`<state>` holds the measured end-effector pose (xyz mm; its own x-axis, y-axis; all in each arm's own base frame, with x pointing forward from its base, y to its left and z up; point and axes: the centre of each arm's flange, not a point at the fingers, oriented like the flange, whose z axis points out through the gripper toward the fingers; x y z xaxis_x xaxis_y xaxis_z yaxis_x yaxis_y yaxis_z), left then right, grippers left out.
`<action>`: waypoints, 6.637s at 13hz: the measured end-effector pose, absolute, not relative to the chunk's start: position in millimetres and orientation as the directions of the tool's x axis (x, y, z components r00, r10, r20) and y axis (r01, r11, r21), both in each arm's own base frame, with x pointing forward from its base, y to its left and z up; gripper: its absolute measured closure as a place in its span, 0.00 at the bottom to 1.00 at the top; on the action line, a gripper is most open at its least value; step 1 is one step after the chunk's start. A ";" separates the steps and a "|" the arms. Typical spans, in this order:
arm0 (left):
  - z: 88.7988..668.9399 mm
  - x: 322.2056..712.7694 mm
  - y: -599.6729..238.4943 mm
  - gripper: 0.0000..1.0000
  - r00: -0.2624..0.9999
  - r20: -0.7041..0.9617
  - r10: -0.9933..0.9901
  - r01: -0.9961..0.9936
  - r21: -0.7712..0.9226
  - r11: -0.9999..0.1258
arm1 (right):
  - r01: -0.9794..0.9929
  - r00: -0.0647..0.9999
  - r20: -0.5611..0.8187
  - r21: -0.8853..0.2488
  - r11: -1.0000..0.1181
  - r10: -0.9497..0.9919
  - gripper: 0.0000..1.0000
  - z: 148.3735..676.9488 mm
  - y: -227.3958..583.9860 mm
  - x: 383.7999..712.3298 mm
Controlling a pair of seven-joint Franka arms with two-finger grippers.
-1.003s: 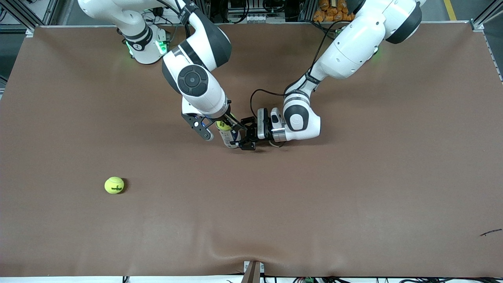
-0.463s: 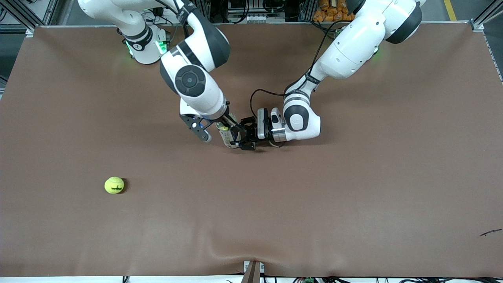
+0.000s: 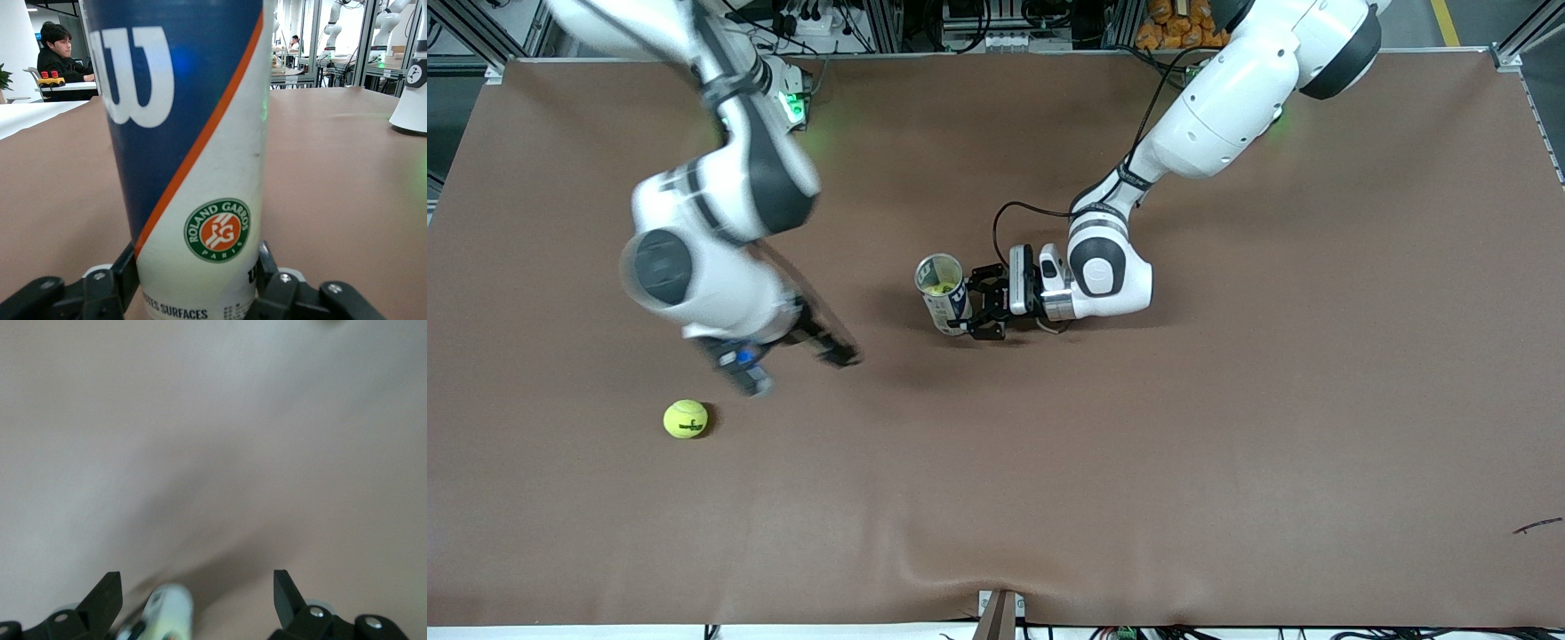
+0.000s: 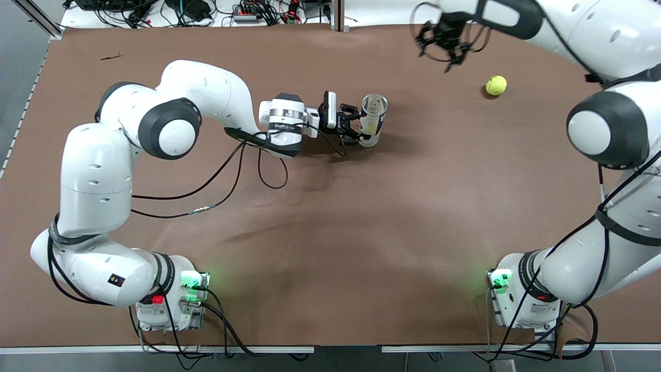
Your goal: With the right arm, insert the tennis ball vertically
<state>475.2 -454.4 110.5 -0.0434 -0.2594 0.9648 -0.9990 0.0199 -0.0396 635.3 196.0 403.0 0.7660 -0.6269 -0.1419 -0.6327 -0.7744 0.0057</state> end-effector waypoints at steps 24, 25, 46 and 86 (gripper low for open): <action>109.7 475.1 -453.7 0.32 -0.047 0.965 -0.258 -0.999 -0.043 0.021 | -0.535 0.834 -0.080 0.121 -0.836 -0.546 0.27 196.6 -29.9 700.4; 109.6 475.1 -453.7 0.32 -0.047 0.965 -0.257 -0.999 -0.042 0.021 | -0.535 0.834 -0.079 0.120 -0.836 -0.546 0.32 198.7 -29.8 700.5; 107.6 474.8 -452.1 0.32 -0.035 0.968 -0.249 -0.999 -0.033 0.015 | -0.534 0.797 -0.270 0.099 -0.839 -0.540 0.33 463.4 289.6 572.6; 100.3 455.8 -420.7 0.00 0.035 0.954 -0.297 -0.999 0.032 -0.017 | -0.234 0.946 -0.233 -0.002 -0.972 -0.227 0.00 503.6 79.5 619.1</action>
